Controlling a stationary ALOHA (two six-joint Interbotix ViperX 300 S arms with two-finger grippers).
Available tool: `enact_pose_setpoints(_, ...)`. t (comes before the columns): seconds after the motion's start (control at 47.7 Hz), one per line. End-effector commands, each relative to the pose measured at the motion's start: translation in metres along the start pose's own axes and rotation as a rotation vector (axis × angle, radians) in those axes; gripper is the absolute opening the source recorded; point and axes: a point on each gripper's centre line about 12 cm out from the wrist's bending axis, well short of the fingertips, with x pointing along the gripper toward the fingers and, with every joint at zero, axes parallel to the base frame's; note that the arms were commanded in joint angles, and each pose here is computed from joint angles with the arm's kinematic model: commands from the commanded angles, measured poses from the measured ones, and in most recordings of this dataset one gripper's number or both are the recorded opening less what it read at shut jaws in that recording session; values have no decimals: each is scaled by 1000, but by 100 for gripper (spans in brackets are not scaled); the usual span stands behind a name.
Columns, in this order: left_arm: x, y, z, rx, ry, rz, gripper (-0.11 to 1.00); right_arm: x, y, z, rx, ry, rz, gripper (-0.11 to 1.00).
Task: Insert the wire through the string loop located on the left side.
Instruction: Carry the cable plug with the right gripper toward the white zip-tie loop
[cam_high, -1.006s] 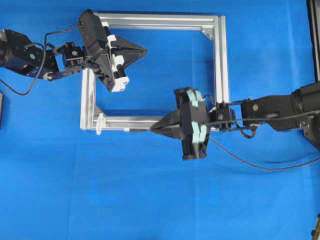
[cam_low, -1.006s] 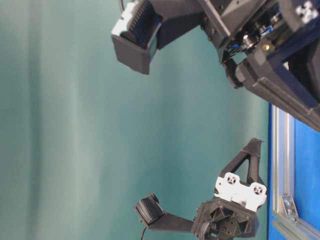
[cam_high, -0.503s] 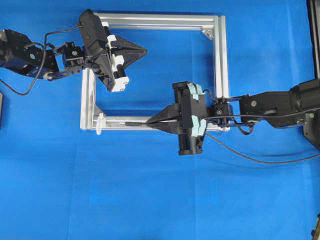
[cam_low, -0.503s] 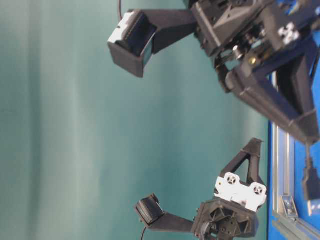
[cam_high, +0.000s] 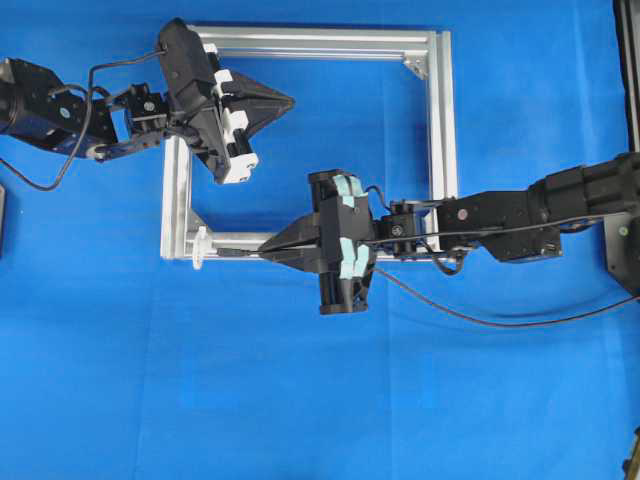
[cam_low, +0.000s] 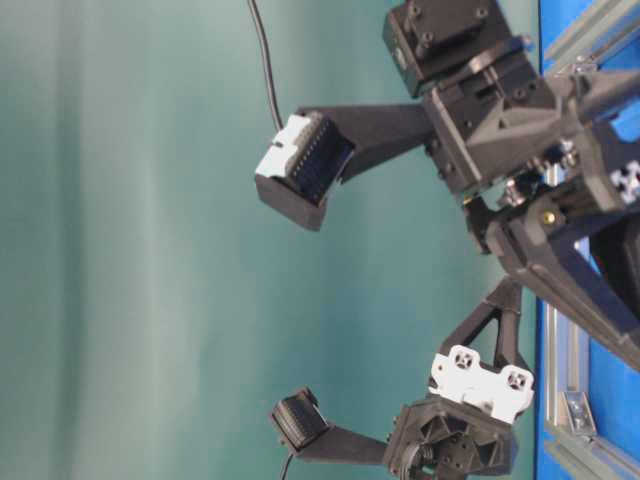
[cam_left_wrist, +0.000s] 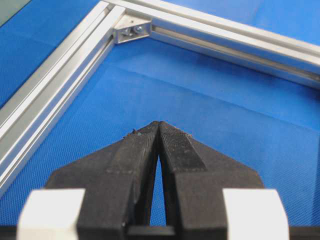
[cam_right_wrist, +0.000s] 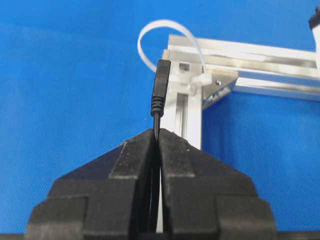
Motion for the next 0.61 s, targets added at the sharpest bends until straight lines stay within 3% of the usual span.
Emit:
enact_pose_setpoints(0.0, -3, -3, 16, -1, -46, -8, 0, 1, 0, 17, 3, -45, 1, 0)
enact_pose_setpoints(0.587, -3, -3, 16, -1, -46, -8, 0, 1, 1, 14, 2, -38, 2, 0)
